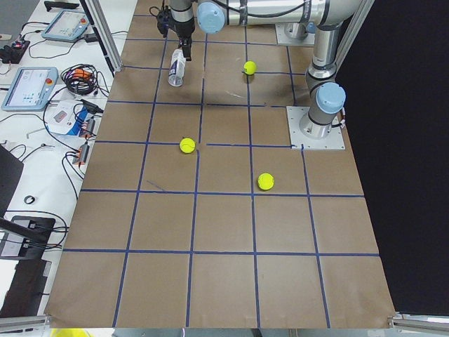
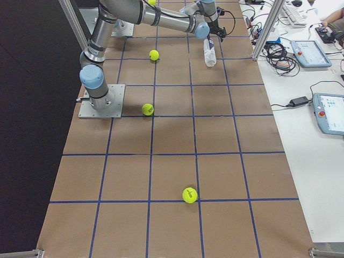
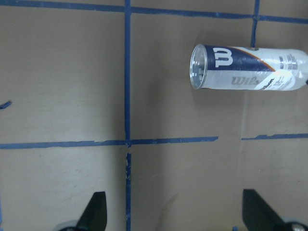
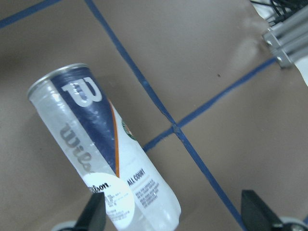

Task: Lift up tennis ball bucket
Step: 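Move the left gripper to the can's open end while the right gripper withdraws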

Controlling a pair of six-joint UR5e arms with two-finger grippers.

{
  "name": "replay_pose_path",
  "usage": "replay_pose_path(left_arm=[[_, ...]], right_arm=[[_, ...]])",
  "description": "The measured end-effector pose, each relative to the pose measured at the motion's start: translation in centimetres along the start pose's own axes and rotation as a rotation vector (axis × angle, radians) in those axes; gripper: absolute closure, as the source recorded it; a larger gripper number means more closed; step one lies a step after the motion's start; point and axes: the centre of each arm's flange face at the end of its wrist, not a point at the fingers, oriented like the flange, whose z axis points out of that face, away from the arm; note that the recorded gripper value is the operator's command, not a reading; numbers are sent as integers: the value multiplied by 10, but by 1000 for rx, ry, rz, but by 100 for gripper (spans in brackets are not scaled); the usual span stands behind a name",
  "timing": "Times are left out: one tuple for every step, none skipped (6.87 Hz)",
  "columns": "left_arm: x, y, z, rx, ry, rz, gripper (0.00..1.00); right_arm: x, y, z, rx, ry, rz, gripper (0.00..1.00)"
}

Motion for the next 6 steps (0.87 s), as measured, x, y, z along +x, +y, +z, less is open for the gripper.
replay_pose_path(left_arm=[[-2,-40,30,5,53,5,0],[-4,-73,64,-1,113,8,0],[-5,-98,101,-9,178,9,0],[-8,-116,140,-18,238,7,0],[-10,-126,173,-32,295,2,0],[-9,-130,198,-55,360,-9,0]], right_arm=[[25,20,-28,-36,-4,174,0],[40,40,-58,-85,-11,331,0],[48,58,-81,-133,-21,443,0],[60,76,-90,-180,-32,523,0],[69,94,-94,-223,-44,576,0],[71,112,-98,-259,-57,610,0]])
